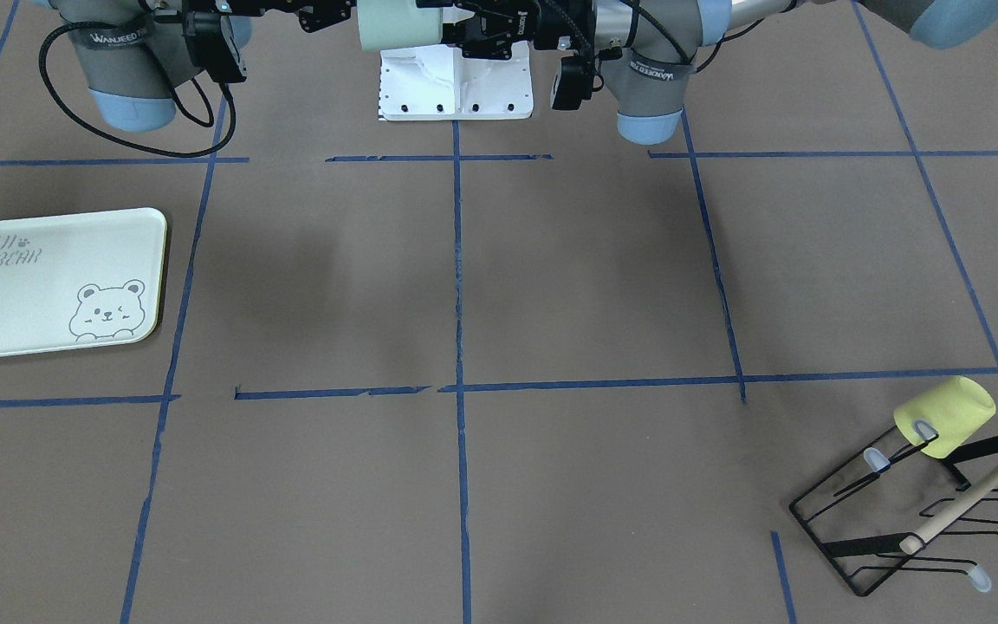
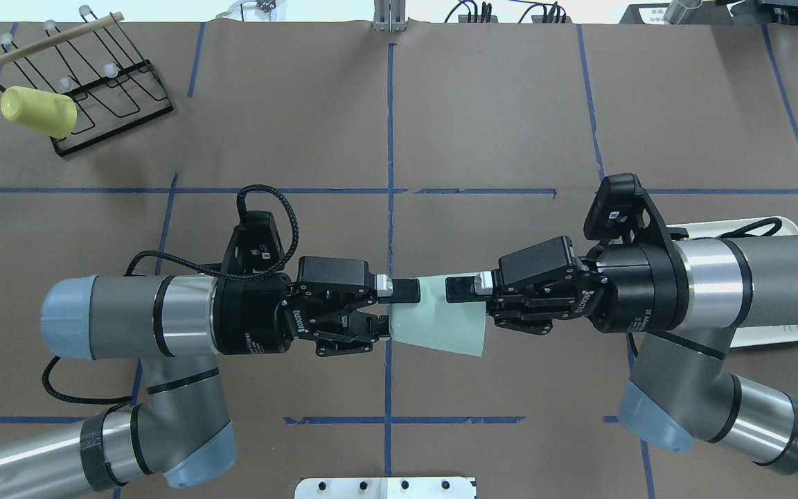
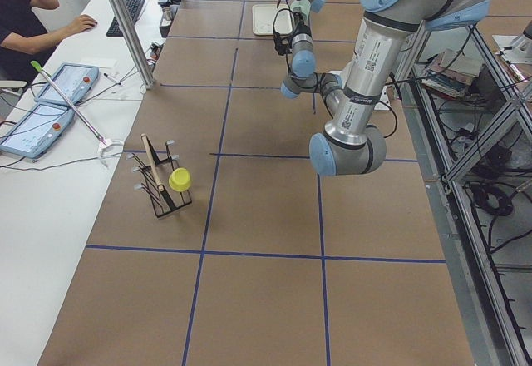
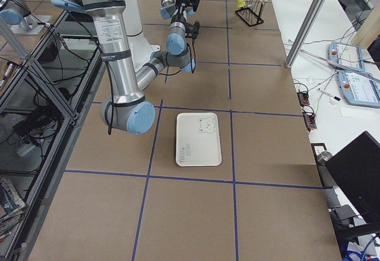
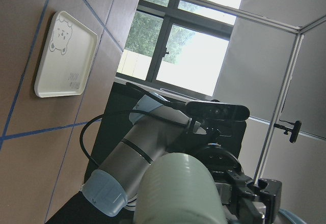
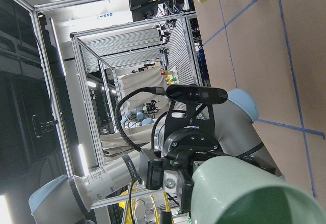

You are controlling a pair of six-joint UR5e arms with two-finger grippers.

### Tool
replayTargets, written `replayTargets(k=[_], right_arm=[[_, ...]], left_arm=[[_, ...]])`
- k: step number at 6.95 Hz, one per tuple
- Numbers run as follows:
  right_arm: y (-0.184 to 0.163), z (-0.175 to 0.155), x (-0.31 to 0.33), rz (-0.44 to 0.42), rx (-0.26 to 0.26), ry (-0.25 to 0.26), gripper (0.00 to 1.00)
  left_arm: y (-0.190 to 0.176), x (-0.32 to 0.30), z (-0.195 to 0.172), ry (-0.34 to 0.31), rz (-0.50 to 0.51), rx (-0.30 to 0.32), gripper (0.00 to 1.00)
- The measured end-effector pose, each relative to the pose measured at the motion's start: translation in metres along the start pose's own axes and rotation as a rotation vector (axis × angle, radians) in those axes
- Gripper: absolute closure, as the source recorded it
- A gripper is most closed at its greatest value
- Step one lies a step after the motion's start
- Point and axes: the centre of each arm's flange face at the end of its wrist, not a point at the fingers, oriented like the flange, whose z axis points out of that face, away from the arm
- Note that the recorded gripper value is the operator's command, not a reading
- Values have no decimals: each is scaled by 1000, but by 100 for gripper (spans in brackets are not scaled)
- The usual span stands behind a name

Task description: Left arm grabs green cup and hands to right arm on tray

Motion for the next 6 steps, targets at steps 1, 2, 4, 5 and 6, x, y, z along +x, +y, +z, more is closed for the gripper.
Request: replayTargets(k=[1, 2, 4, 5, 6], right_arm=[[1, 1, 1, 1, -2, 1, 100], [0, 2, 3, 4, -1, 5, 100], [-2, 2, 8, 6, 3, 12, 100], [-3, 2, 9, 6, 4, 12, 100], [-4, 2, 8, 2, 7, 8, 100]], left_arm=[[-1, 0, 0, 3, -13, 11, 0], [-3, 0, -1, 13, -35, 29, 0], [-4, -1, -3, 16, -56, 44, 0], [-5, -1, -3, 16, -57, 46, 0], [-7, -3, -4, 12, -56, 53, 0]])
